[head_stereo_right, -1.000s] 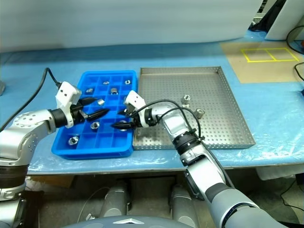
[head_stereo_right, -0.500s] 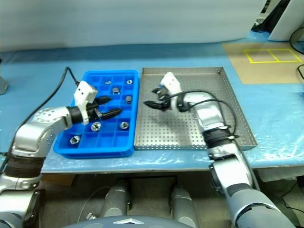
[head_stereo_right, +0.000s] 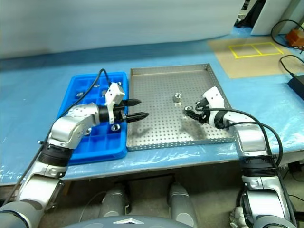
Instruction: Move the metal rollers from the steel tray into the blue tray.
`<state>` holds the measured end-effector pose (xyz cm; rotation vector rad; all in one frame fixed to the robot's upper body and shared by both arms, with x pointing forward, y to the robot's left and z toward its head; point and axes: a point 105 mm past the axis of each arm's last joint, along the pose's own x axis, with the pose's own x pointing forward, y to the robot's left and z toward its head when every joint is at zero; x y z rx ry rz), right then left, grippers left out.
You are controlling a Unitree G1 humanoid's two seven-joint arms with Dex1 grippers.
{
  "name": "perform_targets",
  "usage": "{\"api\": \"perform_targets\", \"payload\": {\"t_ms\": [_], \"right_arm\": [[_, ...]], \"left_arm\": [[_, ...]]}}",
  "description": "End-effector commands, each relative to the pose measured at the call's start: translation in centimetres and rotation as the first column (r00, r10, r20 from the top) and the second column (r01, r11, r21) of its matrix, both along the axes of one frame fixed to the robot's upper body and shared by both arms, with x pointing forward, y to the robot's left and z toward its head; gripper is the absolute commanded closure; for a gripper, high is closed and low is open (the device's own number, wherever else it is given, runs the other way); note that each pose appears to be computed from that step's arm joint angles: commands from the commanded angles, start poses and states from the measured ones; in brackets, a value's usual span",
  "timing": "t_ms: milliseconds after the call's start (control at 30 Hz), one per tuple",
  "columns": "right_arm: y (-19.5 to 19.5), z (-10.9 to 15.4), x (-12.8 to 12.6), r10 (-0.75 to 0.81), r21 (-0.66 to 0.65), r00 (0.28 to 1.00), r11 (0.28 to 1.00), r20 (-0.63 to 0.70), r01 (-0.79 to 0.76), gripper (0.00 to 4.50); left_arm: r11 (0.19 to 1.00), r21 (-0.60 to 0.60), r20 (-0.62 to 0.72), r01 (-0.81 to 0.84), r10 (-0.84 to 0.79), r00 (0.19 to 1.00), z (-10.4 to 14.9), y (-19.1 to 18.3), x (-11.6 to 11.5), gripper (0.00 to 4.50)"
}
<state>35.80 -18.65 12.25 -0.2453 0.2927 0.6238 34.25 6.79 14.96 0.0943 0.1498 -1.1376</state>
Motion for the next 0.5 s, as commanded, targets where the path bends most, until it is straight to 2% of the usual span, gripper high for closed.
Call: {"api": "perform_targets", "payload": {"t_ms": [33,233,300,500], "right_arm": [[0.3,0.6,0.4,-0.006,-0.001,0.999,1.0,0.036,0.006,1.13],[0.1,-0.9,1.1,-0.031,-0.013,0.999,0.999,0.008,0.031,1.13],[-0.5,-0.9,1.8,-0.077,0.037,0.997,0.996,0.003,0.077,1.13],[-0.9,-1.8,3.3,-0.107,-0.022,0.994,0.994,0.018,0.108,1.13]], "left_arm": [[1.0,-0.003,0.041,0.023,-0.023,0.999,0.8,-0.7,0.2,0.43],[1.0,-0.018,0.035,0.007,-0.007,0.999,0.5,-0.8,0.2,0.43],[1.0,-0.016,0.032,-0.001,0.001,0.999,0.3,-0.5,0.0,0.43],[0.999,-0.007,0.028,-0.045,0.045,0.999,0.0,0.5,0.0,0.43]]}}
